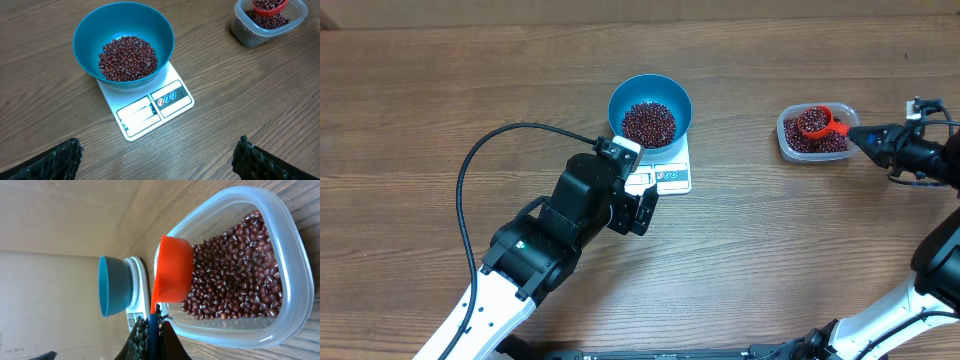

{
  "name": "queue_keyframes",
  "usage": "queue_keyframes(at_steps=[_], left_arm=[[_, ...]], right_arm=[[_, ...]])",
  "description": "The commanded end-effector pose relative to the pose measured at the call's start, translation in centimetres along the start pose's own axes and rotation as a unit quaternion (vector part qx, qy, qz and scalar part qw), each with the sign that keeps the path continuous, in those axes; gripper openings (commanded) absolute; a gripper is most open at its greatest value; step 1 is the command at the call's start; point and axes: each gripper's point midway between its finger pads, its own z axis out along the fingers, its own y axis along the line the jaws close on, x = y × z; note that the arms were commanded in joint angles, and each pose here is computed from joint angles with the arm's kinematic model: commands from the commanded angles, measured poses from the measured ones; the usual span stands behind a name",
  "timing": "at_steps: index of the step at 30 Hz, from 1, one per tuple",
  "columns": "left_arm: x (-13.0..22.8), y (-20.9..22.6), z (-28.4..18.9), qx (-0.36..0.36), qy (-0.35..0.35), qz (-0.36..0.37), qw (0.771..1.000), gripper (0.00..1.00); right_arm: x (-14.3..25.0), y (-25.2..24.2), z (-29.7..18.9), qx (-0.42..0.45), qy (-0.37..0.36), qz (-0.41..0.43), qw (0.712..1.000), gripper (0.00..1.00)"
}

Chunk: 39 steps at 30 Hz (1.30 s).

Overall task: Scoop item into bowl and weigh 150g on scale
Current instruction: 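Dig the red scoop into the beans and fill it with the right gripper, then carry the filled scoop left over the teal bowl with the right gripper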

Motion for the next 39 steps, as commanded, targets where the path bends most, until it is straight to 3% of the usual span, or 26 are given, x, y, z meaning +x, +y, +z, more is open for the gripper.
queue_keyframes(at_steps=[1,22,39], left_arm=[[0.2,0.1,0.1,-0.001,0.001,0.010,1.000,0.99],[0.2,0.1,0.1,-0.001,0.001,0.010,1.000,0.99],[0.2,0.0,0.1,0.003,0.002,0.010,1.000,0.99]], right_arm=[[-0.1,0.8,-0.2,-0.037,-0.009,0.001,0.999,0.04],[-0.2,5.4,-0.6,-0.163,-0.019,0.027,0.986,0.04],[5.2,11.4,7.8,-0.203,0.112,-0.016,0.973,0.04]])
